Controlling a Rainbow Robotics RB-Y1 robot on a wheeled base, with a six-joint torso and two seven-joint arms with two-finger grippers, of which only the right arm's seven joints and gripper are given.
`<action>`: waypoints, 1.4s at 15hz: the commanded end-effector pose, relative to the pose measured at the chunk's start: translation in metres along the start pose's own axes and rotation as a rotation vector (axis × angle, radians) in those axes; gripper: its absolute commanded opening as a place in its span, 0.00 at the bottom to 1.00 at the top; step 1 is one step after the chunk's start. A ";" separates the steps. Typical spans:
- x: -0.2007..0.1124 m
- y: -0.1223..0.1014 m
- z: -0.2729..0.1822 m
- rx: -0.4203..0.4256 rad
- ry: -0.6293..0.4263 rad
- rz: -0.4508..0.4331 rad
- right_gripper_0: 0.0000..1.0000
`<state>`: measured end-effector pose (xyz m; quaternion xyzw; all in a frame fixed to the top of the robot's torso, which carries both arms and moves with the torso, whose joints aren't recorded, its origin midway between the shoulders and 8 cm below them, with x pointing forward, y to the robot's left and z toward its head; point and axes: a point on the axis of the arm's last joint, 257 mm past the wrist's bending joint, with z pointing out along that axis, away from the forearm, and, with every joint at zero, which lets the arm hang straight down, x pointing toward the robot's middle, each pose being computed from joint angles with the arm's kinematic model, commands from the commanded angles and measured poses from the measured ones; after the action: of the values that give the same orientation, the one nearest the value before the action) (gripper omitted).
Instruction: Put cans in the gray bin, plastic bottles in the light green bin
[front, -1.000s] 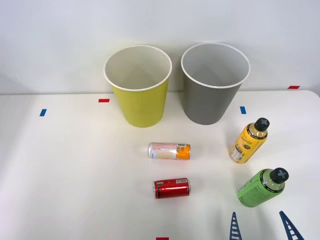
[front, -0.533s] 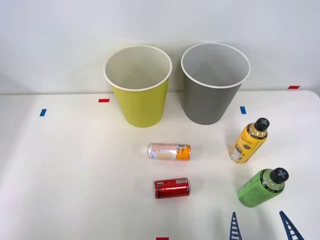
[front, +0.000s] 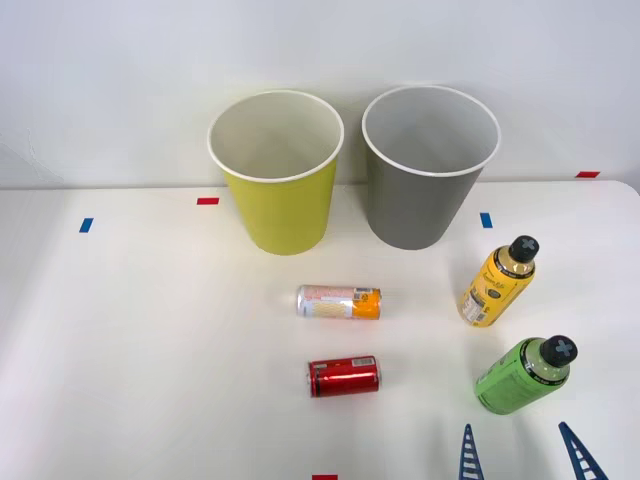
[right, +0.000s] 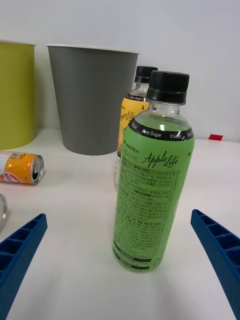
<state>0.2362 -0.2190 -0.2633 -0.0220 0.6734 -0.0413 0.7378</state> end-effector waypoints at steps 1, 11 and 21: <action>0.000 0.000 0.000 0.000 0.000 0.000 1.00; 0.000 0.000 0.000 0.000 0.000 0.000 1.00; 0.000 0.000 0.000 0.000 0.000 0.000 1.00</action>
<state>0.2362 -0.2190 -0.2633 -0.0220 0.6735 -0.0413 0.7378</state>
